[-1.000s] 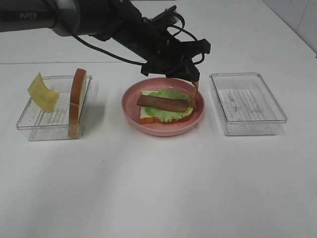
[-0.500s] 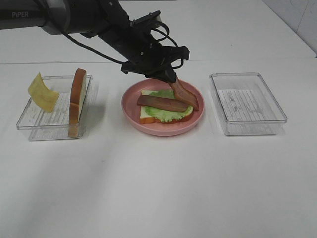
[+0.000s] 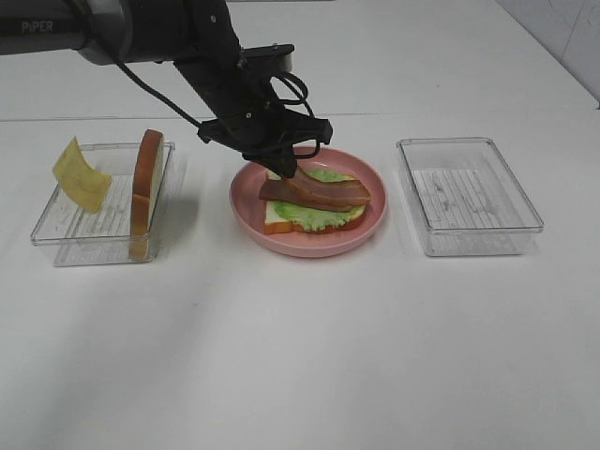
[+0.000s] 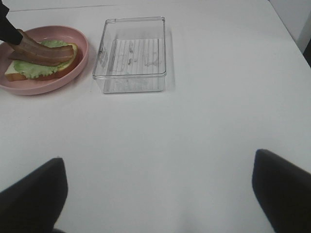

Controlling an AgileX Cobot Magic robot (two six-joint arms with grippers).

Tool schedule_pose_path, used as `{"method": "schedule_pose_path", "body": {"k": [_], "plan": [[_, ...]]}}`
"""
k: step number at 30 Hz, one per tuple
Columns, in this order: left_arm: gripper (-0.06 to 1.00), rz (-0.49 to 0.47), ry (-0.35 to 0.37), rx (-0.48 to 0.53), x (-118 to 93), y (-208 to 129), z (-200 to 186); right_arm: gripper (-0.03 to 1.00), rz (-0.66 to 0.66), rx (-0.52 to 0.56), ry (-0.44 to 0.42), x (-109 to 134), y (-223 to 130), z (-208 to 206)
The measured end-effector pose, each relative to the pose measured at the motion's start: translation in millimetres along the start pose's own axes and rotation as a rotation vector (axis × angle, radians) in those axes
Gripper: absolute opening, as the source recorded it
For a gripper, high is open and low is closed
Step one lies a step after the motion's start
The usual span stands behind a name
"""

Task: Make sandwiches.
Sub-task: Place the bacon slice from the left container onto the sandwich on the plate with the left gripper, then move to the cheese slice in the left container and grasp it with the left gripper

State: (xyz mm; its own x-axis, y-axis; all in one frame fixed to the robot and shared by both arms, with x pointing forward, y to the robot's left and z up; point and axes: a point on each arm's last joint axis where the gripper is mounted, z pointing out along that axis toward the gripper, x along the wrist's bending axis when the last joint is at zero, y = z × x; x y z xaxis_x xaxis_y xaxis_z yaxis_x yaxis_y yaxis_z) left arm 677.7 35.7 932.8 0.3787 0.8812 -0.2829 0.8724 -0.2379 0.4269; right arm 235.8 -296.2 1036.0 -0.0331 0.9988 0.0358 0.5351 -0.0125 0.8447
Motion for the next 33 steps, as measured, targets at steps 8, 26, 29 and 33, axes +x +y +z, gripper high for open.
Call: {"method": "schedule_pose_path", "body": {"k": [8, 26, 29, 33], "plan": [[0.04, -0.003, 0.005, 0.0, 0.4, 0.0, 0.0, 0.96, 0.0, 0.0, 0.0, 0.0, 0.0, 0.0], [0.98, 0.02, 0.058, 0.046, -9.7, 24.0, -40.3, 0.96, 0.0, 0.0, 0.001, 0.1, 0.0, 0.0], [0.98, 0.046, 0.07, 0.1, -15.7, 30.1, -63.1, 0.96, 0.0, 0.0, 0.001, 0.1, 0.0, 0.0], [0.98, 0.074, 0.098, 0.065, -18.1, 39.6, -79.1, 0.96, 0.0, 0.0, 0.001, 0.1, 0.0, 0.0]]}}
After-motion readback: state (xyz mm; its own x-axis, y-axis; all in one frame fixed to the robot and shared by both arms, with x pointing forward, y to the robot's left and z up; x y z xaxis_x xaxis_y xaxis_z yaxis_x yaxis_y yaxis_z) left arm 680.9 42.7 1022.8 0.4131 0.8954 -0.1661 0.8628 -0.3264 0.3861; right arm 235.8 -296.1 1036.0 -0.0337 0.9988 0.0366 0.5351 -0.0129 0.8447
